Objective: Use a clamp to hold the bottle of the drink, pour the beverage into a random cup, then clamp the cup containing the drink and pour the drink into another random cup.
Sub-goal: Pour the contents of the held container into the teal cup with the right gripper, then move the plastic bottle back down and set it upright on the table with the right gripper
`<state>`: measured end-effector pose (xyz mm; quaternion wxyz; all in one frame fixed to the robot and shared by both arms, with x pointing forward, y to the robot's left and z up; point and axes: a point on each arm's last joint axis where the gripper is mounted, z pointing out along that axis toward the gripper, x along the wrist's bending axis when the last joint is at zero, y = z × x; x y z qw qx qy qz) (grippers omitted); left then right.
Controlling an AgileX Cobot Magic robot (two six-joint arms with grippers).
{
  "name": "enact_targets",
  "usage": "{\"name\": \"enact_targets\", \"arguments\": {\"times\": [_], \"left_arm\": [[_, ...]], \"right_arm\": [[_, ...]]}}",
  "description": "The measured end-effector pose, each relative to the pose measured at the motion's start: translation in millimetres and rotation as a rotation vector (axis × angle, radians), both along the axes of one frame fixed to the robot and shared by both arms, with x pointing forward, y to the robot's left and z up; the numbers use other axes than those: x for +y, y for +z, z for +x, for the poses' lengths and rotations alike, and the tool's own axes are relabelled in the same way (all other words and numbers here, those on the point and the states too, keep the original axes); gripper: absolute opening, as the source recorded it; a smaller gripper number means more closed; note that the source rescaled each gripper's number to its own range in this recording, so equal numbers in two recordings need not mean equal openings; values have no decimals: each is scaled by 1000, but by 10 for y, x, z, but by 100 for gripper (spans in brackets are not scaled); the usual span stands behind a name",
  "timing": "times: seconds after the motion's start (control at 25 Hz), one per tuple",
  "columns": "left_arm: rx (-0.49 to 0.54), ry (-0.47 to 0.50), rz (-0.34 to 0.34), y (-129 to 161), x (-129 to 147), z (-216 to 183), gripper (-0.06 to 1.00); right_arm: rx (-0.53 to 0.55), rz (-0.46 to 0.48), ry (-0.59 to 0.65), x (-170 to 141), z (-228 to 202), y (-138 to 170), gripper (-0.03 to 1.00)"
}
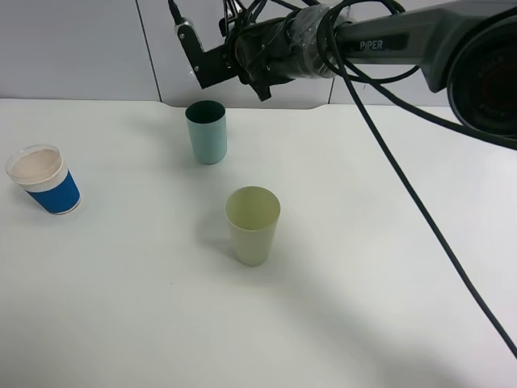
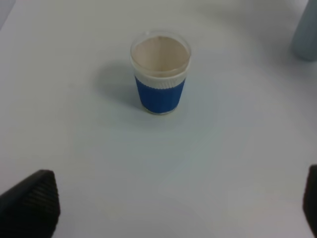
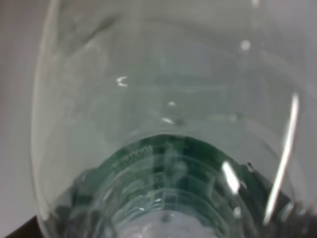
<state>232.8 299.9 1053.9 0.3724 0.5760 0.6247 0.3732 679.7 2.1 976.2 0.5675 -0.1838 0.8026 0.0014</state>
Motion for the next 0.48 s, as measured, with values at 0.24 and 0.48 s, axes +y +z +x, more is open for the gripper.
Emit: {"name": "enact_targets", "arguments": {"times": [0.24,0.48], "left_arm": [[0,0,0,0,0,0,100],[0,0,0,0,0,0,100]], "right_arm": [[89,314,-181,-44,0,-21,0],[89,677,-454,-195,-13,158,0]]}}
